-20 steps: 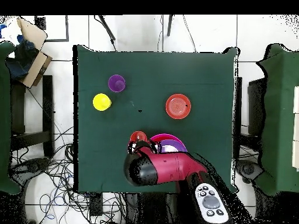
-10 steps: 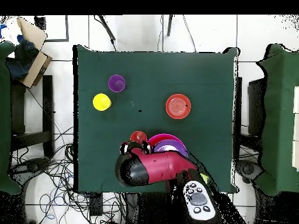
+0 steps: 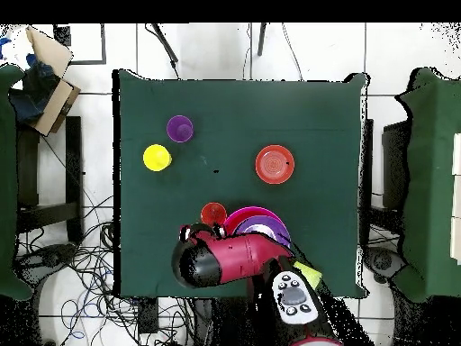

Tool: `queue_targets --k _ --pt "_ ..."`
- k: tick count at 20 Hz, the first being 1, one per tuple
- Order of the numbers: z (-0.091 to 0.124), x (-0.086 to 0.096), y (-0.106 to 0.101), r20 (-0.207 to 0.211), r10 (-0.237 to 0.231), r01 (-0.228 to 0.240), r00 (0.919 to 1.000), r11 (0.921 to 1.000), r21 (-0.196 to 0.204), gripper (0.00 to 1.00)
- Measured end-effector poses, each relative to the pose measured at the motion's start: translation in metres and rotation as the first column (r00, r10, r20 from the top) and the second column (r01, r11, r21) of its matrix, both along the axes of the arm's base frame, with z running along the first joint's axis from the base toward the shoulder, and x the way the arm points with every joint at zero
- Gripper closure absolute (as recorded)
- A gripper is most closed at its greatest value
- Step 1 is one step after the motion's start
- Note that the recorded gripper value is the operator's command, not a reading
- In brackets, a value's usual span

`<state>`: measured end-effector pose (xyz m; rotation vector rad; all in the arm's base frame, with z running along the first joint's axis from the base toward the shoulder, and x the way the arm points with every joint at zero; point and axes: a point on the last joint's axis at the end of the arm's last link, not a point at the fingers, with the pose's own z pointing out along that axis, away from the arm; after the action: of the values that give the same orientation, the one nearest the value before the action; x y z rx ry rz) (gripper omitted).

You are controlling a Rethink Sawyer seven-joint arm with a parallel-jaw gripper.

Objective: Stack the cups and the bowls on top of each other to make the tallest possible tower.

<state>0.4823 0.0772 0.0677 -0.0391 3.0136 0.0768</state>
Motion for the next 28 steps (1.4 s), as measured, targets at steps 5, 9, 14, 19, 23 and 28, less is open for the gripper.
queue_targets --k 5,9,14,19,23,28 --pt "-0.019 -0.004 -0.003 -0.032 -0.012 0.013 0.9994 0.9999 0.006 0.00" --pt "-0.037 -0.002 -0.005 -0.037 -0.023 0.024 0.9990 0.9996 0.013 0.00" --pt "-0.066 0.000 -0.008 -0.028 -0.036 0.036 0.9990 0.9992 0.016 0.00" --pt "-0.082 -0.002 -0.006 -0.019 -0.034 0.035 0.9992 0.9993 0.017 0.00" --pt "-0.089 -0.004 -0.004 -0.017 -0.031 0.032 0.9994 0.9993 0.018 0.00" --pt "-0.098 -0.006 0.000 -0.015 -0.026 0.026 0.9996 0.9995 0.020 0.00"
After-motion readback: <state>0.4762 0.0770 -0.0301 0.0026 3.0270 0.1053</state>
